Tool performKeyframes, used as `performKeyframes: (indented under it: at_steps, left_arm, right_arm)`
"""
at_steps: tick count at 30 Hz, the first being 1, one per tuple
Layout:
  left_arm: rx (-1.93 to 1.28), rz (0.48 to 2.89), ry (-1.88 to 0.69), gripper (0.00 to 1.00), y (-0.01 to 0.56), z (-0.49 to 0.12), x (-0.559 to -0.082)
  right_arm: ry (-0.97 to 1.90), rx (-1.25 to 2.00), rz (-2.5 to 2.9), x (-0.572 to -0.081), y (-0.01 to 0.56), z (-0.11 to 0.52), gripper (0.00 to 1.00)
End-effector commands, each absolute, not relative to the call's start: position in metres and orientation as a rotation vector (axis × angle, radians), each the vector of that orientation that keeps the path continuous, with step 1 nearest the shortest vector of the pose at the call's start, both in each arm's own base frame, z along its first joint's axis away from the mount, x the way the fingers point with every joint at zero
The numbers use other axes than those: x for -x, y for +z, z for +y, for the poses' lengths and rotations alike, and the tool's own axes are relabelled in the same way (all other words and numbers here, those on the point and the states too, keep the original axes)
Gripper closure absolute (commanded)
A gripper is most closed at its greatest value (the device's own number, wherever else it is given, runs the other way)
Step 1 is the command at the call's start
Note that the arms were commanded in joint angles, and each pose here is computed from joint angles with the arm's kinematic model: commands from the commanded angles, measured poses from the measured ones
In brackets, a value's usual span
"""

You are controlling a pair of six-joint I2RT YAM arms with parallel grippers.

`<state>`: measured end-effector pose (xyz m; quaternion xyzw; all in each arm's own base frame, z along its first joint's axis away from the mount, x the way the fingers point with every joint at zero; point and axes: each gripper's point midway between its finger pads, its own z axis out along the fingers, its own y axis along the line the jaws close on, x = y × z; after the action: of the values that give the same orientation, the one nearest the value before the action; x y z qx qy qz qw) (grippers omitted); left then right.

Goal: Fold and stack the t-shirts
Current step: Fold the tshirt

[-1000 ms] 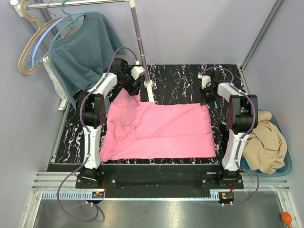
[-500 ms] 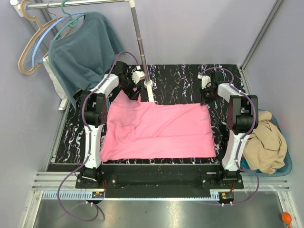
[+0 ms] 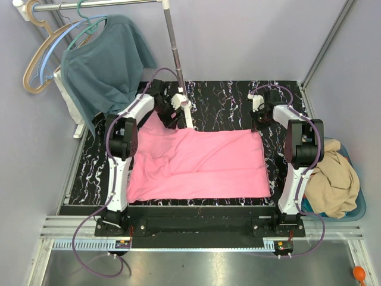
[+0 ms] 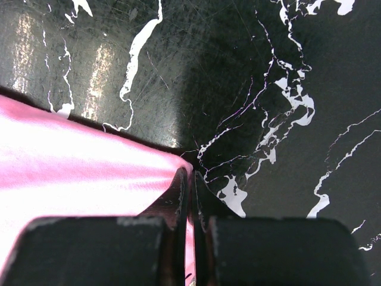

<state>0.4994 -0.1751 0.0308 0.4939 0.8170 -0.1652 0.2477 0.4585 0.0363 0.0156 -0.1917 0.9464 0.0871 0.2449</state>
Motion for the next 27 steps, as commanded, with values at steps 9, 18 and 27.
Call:
performKeyframes:
  at_steps: [9,18,27]
  left_arm:
    - [-1.42,2.192,-0.416,0.51,0.03,-0.181,-0.505]
    - [-1.394,2.189,-0.405,0.62,0.037,-0.183,-0.509]
    - [-1.413,2.165,-0.334,0.88,0.047,-0.186,-0.514]
  right_arm:
    - [0.233,0.555,2.611,-0.443,0.013,0.033,1.0]
    - [0.215,0.558,2.626,-0.439,0.009,0.03,1.0]
    - [0.213,0.557,2.64,-0.436,0.006,0.029,1.0]
